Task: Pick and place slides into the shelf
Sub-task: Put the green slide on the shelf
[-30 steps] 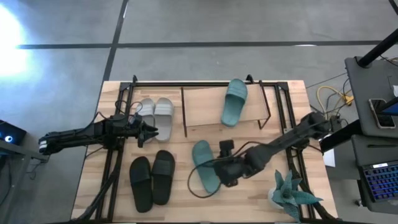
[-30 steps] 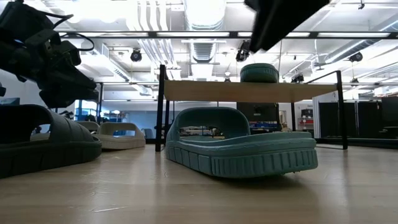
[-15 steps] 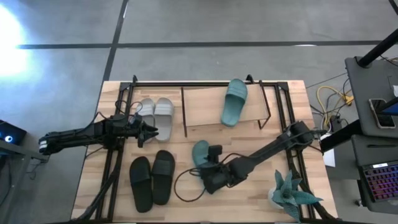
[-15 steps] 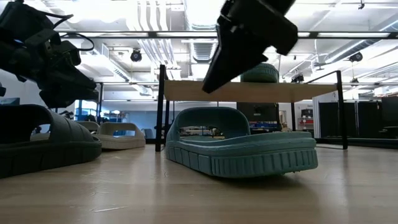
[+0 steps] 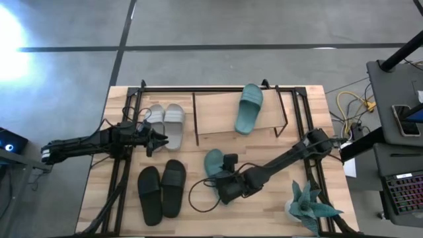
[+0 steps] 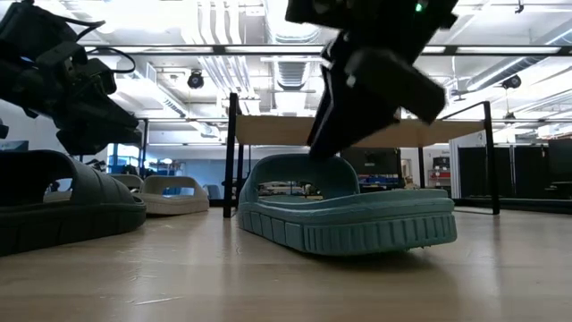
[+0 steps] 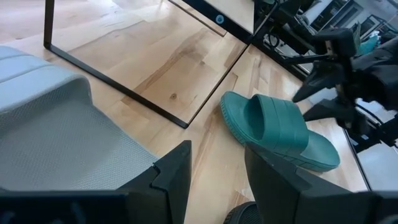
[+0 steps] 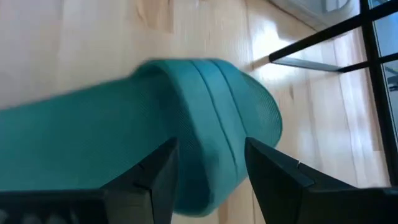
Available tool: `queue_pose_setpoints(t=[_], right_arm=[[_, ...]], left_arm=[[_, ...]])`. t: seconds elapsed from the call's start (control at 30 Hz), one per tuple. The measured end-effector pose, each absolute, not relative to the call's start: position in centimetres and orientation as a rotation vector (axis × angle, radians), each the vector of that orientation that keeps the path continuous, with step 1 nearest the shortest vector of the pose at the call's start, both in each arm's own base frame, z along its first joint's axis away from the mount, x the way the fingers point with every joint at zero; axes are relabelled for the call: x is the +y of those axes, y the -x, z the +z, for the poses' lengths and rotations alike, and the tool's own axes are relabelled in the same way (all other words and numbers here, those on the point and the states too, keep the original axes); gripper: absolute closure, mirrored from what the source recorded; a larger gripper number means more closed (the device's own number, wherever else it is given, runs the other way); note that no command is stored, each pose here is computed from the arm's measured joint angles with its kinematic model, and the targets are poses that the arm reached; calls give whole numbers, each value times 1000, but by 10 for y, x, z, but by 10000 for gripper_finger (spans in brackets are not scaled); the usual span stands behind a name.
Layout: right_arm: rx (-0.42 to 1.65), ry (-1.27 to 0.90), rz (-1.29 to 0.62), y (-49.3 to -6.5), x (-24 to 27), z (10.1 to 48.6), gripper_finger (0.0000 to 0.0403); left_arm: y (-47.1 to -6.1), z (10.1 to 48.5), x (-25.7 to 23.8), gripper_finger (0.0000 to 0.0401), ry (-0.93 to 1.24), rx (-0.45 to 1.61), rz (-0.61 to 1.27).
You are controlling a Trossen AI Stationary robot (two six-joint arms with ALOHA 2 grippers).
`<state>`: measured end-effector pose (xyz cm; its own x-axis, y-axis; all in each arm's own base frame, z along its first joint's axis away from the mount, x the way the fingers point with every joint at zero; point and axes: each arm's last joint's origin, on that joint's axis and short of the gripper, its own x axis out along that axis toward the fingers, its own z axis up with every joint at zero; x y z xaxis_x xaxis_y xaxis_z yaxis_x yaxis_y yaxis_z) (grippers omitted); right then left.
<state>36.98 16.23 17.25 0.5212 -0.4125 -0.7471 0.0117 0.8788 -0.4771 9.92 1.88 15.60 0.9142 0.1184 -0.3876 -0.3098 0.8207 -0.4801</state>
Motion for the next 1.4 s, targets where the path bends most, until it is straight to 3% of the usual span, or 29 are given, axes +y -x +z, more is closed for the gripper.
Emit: queue_pose_setpoints(t=[0.47, 0.57, 0.77, 0.9, 1.17, 1.4], right_arm=[[1033, 450, -293, -377, 126, 154, 239], [1041, 468, -290, -377, 122, 151, 273], [1024, 496, -280, -380, 121, 154, 381], [1000, 479, -276, -383, 123, 162, 390], [734, 381, -243, -373, 140, 263, 393], [556, 434, -535, -351, 114, 345, 393]], left_arm=[[-99, 156, 19, 267, 565, 353, 233], [-99, 156, 19, 267, 565, 353, 233], [-99, 156, 19, 267, 565, 353, 233], [-99, 156, 19, 267, 565, 353, 233], [-99, 156, 19, 267, 565, 351, 233], [-99, 156, 19, 267, 565, 351, 234]])
